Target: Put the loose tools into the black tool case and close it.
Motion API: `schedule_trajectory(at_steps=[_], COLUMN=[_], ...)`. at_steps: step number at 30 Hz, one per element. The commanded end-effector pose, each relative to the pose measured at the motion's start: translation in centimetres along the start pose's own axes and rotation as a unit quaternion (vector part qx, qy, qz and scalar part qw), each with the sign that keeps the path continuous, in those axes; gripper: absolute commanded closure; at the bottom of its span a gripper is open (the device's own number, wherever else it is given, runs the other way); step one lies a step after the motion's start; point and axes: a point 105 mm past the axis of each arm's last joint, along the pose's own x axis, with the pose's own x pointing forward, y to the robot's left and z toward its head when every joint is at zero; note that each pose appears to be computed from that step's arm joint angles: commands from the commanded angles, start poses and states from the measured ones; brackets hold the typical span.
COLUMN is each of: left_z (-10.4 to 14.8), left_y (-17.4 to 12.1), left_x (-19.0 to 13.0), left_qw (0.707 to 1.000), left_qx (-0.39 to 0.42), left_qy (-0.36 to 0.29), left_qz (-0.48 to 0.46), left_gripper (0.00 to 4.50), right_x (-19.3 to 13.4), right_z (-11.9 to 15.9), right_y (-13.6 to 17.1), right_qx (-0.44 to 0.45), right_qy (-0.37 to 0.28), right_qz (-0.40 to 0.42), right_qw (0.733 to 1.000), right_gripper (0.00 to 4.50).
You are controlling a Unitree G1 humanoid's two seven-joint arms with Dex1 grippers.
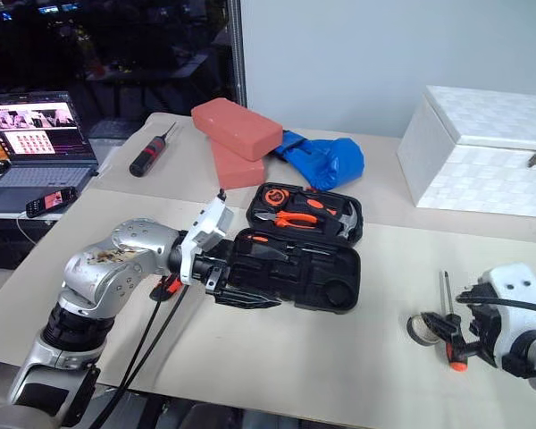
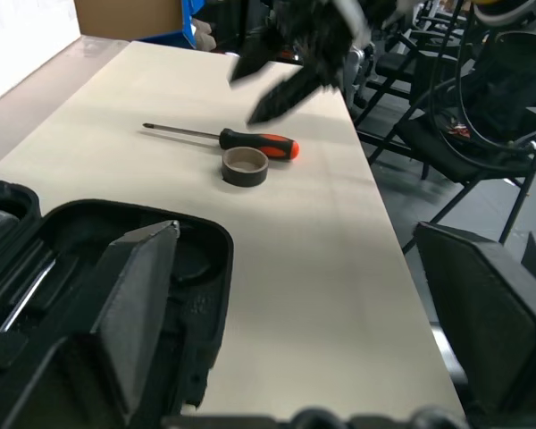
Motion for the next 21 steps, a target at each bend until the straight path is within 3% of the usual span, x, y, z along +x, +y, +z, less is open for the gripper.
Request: schedule_trajectory(at_steps=[1, 13, 16, 21], left_z=[1.1, 0.8, 0.8, 0.5], left_y=[-0.6, -0.4, -0.3, -0.4], left_x=[-0.6, -0.9, -0.9, -1.1], left_qw=[1.0, 1.0, 1.0, 0.999], left_qx=[0.02, 0.025, 0.025, 0.022], left_qy=[-0.001, 0.009, 0.009, 0.003], left_qz=[-0.013, -0.003, 0.006, 0.035], left_gripper=[0.17, 0.17, 0.14, 0.14], right_x=[-0.3, 2.2, 3.0, 2.2], right_z=[-0.6, -3.6, -3.8, -3.5], right_y=[-1.7, -1.0, -1.7, -4.1], right_qx=[-0.002, 0.02, 0.01, -0.004], right_qy=[0.026, 0.081, 0.084, 0.068], right_qz=[-0.037, 0.002, -0.011, -0.041], right_qw=[0.999, 0.997, 0.996, 0.997], right_gripper=[0.0, 0.0, 0.62, 2.41])
